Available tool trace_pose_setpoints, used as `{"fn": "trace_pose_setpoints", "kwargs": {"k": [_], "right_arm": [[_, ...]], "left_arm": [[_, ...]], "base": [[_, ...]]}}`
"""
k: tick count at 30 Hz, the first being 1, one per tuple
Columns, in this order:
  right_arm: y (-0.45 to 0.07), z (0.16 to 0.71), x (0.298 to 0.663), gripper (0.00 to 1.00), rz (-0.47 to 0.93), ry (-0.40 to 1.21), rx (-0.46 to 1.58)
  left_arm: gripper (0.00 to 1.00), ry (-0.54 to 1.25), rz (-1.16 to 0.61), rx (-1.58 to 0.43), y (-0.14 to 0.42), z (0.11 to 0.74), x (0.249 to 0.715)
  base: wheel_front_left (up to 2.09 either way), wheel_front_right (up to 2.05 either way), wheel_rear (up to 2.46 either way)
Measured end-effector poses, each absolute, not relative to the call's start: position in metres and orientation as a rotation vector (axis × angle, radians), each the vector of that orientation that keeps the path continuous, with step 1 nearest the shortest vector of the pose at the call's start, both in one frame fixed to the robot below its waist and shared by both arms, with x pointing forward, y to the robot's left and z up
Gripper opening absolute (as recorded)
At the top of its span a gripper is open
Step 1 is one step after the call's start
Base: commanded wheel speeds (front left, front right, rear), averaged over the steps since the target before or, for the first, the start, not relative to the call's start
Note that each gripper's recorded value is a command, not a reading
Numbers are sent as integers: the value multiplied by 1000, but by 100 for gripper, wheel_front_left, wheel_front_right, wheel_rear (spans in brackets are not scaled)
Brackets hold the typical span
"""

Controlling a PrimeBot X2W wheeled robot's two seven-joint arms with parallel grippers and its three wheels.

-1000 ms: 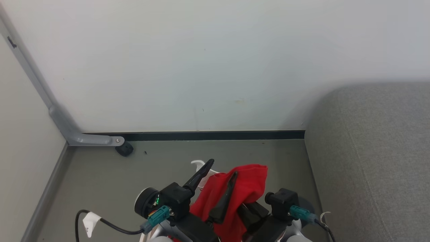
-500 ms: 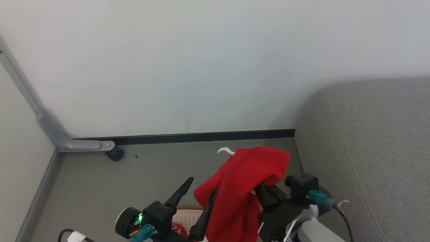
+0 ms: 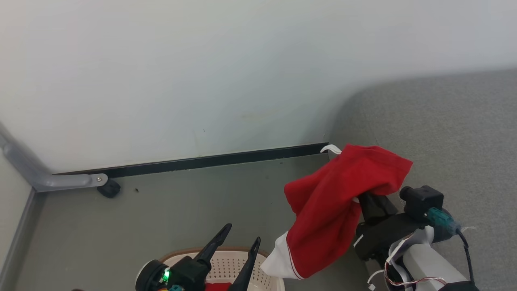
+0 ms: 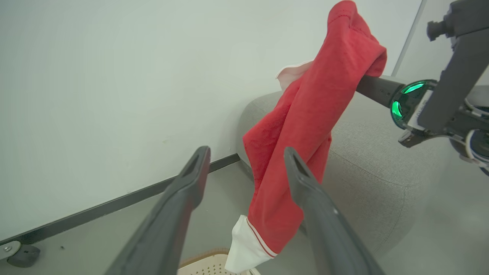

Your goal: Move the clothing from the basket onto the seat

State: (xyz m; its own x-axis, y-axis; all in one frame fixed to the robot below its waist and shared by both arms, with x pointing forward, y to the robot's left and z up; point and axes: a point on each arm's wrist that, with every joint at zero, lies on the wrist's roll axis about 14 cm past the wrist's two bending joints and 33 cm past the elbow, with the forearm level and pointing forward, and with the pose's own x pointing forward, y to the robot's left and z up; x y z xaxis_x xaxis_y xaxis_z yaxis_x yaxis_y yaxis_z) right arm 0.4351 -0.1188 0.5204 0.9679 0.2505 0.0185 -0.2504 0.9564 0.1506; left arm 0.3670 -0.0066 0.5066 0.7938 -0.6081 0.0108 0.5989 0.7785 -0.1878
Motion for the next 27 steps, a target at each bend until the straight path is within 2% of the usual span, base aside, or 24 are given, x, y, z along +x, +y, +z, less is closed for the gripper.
{"fn": "trace_pose_setpoints", "kwargs": {"k": [27], "right_arm": [[-275,524,422,0,-177,-48,125]], "left_arm": [[100,107,-874,-192,-74,487,382]], "base": [[0,0,0]]}}
